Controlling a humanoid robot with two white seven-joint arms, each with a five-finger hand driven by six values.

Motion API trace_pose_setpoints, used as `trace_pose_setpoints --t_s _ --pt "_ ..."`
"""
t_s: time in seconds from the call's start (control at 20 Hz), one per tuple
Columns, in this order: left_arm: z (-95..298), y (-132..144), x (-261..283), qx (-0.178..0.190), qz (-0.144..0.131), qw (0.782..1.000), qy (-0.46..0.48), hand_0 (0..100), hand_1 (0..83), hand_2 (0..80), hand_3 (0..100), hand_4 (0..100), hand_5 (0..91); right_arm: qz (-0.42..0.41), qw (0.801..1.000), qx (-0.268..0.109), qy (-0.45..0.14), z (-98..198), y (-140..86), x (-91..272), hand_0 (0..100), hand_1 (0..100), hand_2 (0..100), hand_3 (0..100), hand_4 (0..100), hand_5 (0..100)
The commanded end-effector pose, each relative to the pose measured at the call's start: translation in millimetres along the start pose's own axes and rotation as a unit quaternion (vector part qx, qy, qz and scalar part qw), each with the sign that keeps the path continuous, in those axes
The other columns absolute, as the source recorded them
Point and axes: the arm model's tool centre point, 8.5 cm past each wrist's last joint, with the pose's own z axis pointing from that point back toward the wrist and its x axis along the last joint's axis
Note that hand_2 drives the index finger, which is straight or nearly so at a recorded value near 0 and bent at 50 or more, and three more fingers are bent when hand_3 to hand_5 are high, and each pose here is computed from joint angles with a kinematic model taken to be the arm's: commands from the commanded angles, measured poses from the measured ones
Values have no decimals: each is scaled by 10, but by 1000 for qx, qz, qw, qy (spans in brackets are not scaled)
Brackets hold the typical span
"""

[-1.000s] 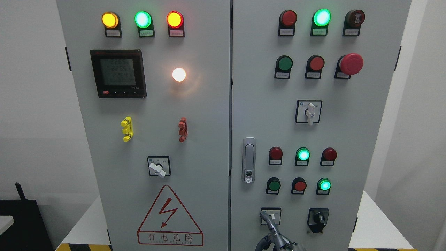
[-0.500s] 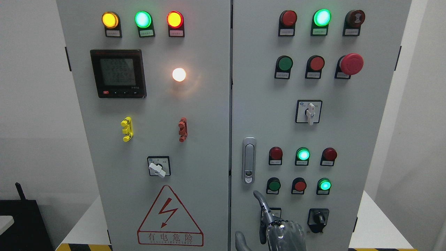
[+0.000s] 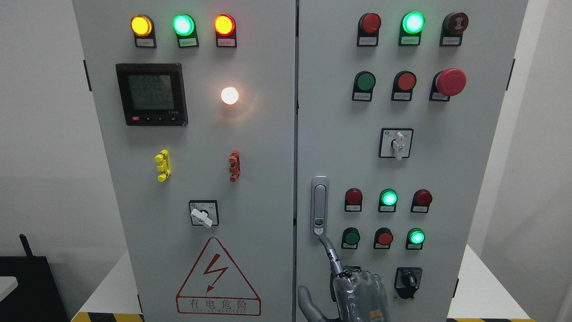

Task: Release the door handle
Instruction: 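Raise the right hand toward the silver door handle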

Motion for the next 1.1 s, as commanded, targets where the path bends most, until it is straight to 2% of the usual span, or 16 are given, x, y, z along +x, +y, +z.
trace_pose_setpoints --t_s 0.0,0.1,0.25,0.45,1.05 --pt "-4 -2 33 -1 -14 1000 -5 120 389 0 0 0 0 32 999 18 -7 -11 106 -3 380 437 59 1000 1000 1000" --pt "-4 -2 33 -1 -14 1000 -5 120 389 0 0 0 0 47 999 25 -10 -18 132 -10 380 436 65 1000 1000 1000" --pt "-4 -2 33 -1 -14 1000 -5 120 389 0 0 0 0 61 997 33 23 -36 140 -112 382 434 68 1000 1000 1000" --pt "-4 -2 33 -1 -14 1000 -5 120 389 0 0 0 0 68 997 32 28 -160 144 -160 387 431 68 1000 1000 1000" --pt "-4 -2 33 -1 -14 1000 -5 120 389 0 0 0 0 66 996 40 37 -136 197 -218 396 423 70 1000 1000 1000"
